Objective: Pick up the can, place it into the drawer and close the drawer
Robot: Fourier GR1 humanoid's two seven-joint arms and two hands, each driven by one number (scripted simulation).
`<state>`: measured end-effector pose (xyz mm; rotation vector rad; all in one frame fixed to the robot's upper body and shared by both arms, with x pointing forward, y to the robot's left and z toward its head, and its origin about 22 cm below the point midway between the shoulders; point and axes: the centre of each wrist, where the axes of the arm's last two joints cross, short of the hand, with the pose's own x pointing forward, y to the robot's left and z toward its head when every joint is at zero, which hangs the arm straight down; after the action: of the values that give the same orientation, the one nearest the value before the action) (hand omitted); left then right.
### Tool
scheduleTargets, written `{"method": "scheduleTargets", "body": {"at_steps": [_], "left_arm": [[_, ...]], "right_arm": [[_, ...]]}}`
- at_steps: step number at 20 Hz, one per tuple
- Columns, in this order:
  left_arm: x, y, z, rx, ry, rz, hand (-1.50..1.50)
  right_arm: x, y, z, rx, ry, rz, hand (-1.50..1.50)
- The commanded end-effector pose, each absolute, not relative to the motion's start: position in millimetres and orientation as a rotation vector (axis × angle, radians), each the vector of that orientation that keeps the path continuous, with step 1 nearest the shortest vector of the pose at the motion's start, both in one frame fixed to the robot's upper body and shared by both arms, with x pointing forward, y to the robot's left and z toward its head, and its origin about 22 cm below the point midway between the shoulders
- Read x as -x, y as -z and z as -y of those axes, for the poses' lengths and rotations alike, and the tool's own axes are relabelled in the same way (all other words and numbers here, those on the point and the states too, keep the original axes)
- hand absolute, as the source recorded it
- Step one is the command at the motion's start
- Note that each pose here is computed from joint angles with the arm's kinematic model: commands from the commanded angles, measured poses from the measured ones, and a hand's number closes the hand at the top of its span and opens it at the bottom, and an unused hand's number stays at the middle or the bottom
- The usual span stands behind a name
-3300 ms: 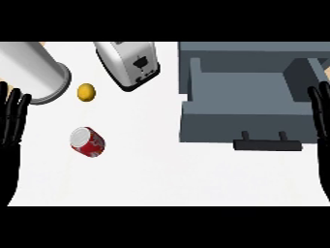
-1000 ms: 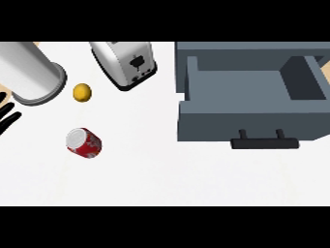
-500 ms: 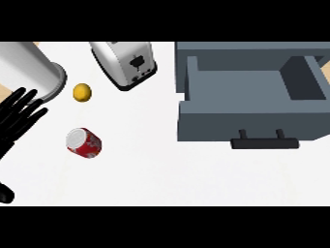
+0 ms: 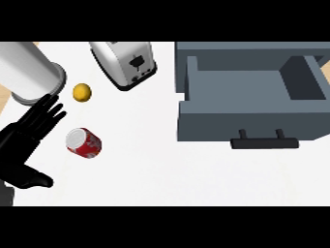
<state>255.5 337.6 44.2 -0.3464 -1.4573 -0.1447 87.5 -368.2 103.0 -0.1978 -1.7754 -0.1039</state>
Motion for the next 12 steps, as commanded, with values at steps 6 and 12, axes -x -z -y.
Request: {"method": "scheduleTargets", "body": {"at_steps": [6, 12], "left_arm": [[-256, 11, -350, 0.262, 0.102, 1.456, -1.50], [-250, 44, -355, 0.226, 0.099, 1.454, -1.50]], "right_arm": [[-85, -98, 374, 0.199, 0.098, 1.780, -1.50], [-99, -96, 381, 0.202, 0.067, 1.778, -1.50]]}}
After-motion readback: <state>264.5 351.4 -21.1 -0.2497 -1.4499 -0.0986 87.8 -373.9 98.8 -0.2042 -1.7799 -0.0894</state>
